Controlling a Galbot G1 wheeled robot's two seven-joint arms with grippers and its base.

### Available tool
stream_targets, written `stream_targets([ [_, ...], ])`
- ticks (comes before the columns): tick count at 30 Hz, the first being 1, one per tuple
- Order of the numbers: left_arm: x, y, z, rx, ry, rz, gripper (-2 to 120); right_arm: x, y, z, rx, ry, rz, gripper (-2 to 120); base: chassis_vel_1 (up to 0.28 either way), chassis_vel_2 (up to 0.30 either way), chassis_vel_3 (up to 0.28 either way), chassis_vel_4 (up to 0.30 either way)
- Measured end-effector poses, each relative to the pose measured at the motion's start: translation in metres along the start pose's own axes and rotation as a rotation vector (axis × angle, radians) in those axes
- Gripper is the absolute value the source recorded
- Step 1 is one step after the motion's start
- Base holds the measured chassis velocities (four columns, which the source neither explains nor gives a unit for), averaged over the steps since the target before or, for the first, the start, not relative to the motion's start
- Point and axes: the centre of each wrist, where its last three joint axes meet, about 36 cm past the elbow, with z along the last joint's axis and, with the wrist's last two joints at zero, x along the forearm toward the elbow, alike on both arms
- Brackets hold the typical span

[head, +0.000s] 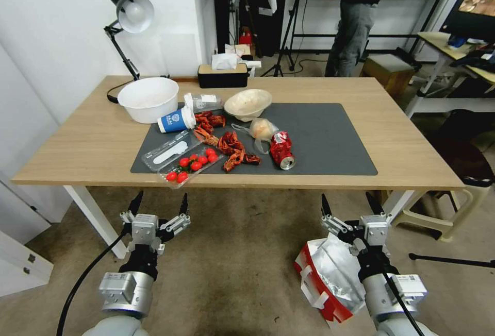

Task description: Pick up the food delivery bag from the floor and place it on the table.

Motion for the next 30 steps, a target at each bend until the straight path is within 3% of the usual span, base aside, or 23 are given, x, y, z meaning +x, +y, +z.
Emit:
stream_targets([
  [9, -0.001, -0.019, -0.016, 0.112, 0.077, -0.015, 100, 0.008, -0.007, -0.018, -0.038, 0.089, -0.009, 100, 0.0, 0.0, 0.0, 0.0],
  [15, 0.002, -0.048, -0.043, 0.309, 0.177, -0.001, 100, 0.021, -0.018, -0.05, -0.094, 0.172, -0.044, 100, 0.0, 0.0, 0.0, 0.0],
  [30, 0.004, -0.052, -0.039, 0.35, 0.136, -0.016, 100, 0.022, -0.019, -0.054, -0.097, 0.15, -0.051, 100, 0.0, 0.0, 0.0, 0.0],
])
